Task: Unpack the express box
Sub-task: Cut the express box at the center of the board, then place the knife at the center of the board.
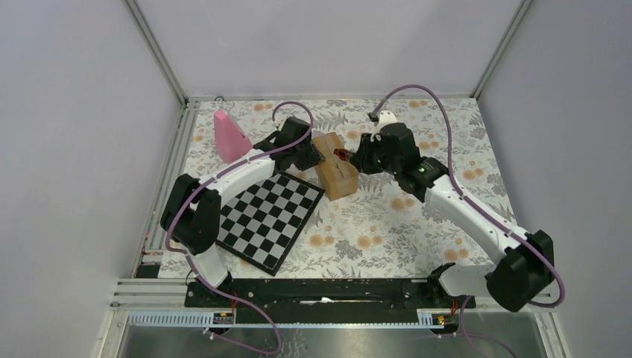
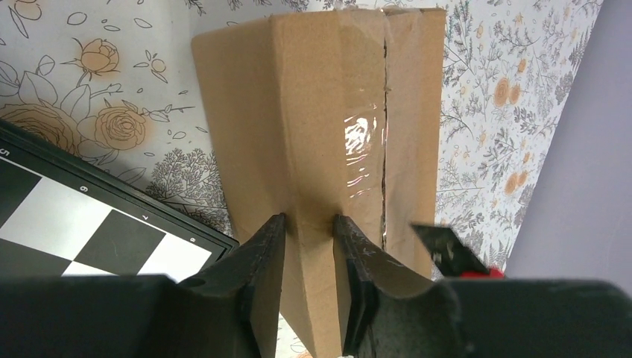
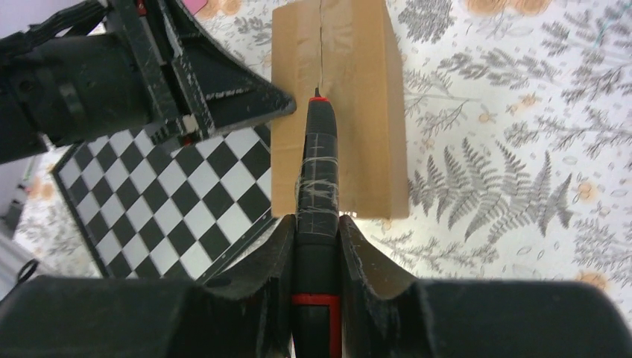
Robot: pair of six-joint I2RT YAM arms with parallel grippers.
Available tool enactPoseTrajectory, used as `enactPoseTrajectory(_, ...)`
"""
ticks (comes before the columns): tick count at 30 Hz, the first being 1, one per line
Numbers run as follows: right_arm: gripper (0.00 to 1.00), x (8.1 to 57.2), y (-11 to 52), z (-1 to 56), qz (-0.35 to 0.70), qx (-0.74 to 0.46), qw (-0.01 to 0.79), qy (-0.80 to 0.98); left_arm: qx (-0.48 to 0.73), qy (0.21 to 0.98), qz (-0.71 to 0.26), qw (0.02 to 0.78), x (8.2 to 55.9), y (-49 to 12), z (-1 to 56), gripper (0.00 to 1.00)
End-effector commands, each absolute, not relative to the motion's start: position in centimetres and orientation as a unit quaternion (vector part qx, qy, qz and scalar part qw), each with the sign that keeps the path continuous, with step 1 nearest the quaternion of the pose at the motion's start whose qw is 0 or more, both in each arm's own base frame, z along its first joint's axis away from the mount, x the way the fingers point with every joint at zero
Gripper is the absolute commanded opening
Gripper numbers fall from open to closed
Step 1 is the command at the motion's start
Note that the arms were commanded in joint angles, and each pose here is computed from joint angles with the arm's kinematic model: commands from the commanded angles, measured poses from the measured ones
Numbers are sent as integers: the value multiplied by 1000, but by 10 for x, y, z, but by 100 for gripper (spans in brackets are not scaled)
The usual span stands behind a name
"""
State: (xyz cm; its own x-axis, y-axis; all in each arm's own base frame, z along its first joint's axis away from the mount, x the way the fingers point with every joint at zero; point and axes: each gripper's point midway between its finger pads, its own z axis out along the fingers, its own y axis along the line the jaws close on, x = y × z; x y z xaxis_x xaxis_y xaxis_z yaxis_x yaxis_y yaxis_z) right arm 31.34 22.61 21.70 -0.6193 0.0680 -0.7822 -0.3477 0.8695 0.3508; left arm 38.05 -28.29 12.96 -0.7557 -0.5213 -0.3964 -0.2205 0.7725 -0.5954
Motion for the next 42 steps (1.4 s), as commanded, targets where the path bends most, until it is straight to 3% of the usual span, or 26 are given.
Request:
enactPoseTrajectory(1, 0, 349, 237, 254, 208, -102, 511, 828, -219, 919, -204, 257, 370, -254, 96, 27)
enactPoseTrajectory(10, 0, 363, 248, 251, 172, -129, 521, 826, -218, 926, -190, 245, 371, -252, 90, 25)
enactPoseTrajectory(18, 0, 372, 174, 235, 56, -10, 527, 848, -213, 925, -194, 246, 373, -255, 95, 27)
enactPoseTrajectory(29, 10, 361, 116, 154, 281, 226, 487, 796, -201, 924, -211, 249, 378, -263, 105, 29)
enactPoseTrajectory(31, 16, 353, 110, 142, 289, 256, 476, 790, -200, 923, -216, 250, 379, -264, 107, 29)
enactPoseTrajectory(39, 64, 308, 80, 103, 230, 314, 442, 808, -197, 922, -222, 249, 381, -268, 108, 29)
enactPoseTrajectory(42, 73, 289, 71, 92, 200, 316, 425, 824, -195, 922, -225, 248, 381, -269, 108, 30)
